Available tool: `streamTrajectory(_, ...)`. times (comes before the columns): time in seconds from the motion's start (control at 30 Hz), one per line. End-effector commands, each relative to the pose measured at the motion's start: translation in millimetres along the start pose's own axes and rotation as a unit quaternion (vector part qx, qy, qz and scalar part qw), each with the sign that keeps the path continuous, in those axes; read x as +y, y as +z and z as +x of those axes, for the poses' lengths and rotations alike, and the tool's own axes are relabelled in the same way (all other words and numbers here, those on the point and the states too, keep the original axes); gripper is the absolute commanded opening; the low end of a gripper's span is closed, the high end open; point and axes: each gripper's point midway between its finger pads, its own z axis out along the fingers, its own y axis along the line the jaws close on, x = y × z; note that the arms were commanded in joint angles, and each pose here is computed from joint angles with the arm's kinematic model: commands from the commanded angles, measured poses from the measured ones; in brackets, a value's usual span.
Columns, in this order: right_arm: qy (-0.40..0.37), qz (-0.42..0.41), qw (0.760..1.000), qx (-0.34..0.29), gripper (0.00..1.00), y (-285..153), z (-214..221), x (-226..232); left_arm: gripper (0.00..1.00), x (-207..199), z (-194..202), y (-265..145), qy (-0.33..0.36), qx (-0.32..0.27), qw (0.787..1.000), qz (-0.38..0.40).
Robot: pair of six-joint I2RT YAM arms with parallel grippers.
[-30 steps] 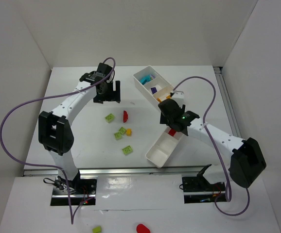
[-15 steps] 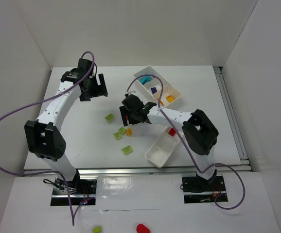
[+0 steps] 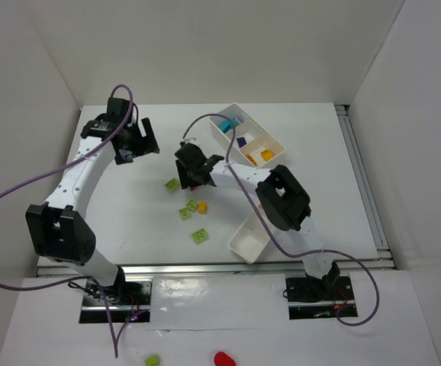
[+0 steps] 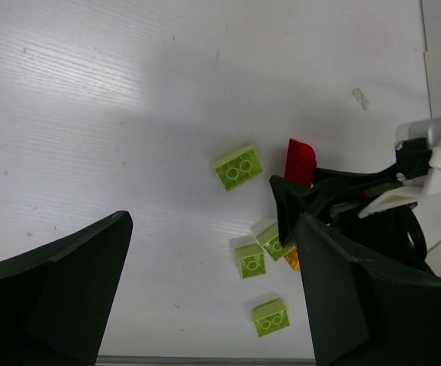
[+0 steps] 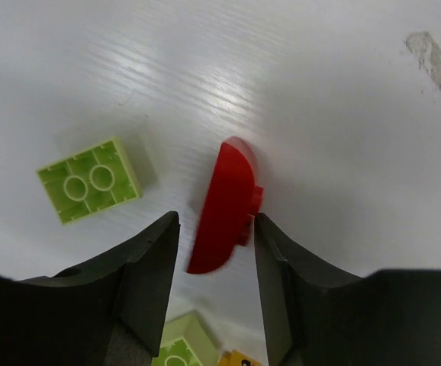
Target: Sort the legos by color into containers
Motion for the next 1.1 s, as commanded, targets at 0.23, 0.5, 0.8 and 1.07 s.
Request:
streamTrajectory(0.23,0.012,0.036,0.999,-0.022,0.29,-8.7,-20.3,-19.7,0.97,-5.3,2.8,0.8,0.010,0.001,1.000,0.024)
streamTrajectory(0.5,0.060,0.078,0.989,-0.112,0.21,-83.4,-70.5,-54.6,0.97,-24.6,41.1,22.3,0.089,0.064,0.993,0.034)
streamTrajectory(0.8,0.167,0.213,0.956,-0.112,0.21,-184.2,6.2,-178.8,0.87,-76.6,121.4,29.4,0.183,0.153,0.964,0.117)
streamTrajectory(1.07,0.243,0.273,0.927,-0.089,0.22,-224.0,62.2,-225.9,0.81,-116.2,195.8,30.7,0.274,0.214,0.930,0.123)
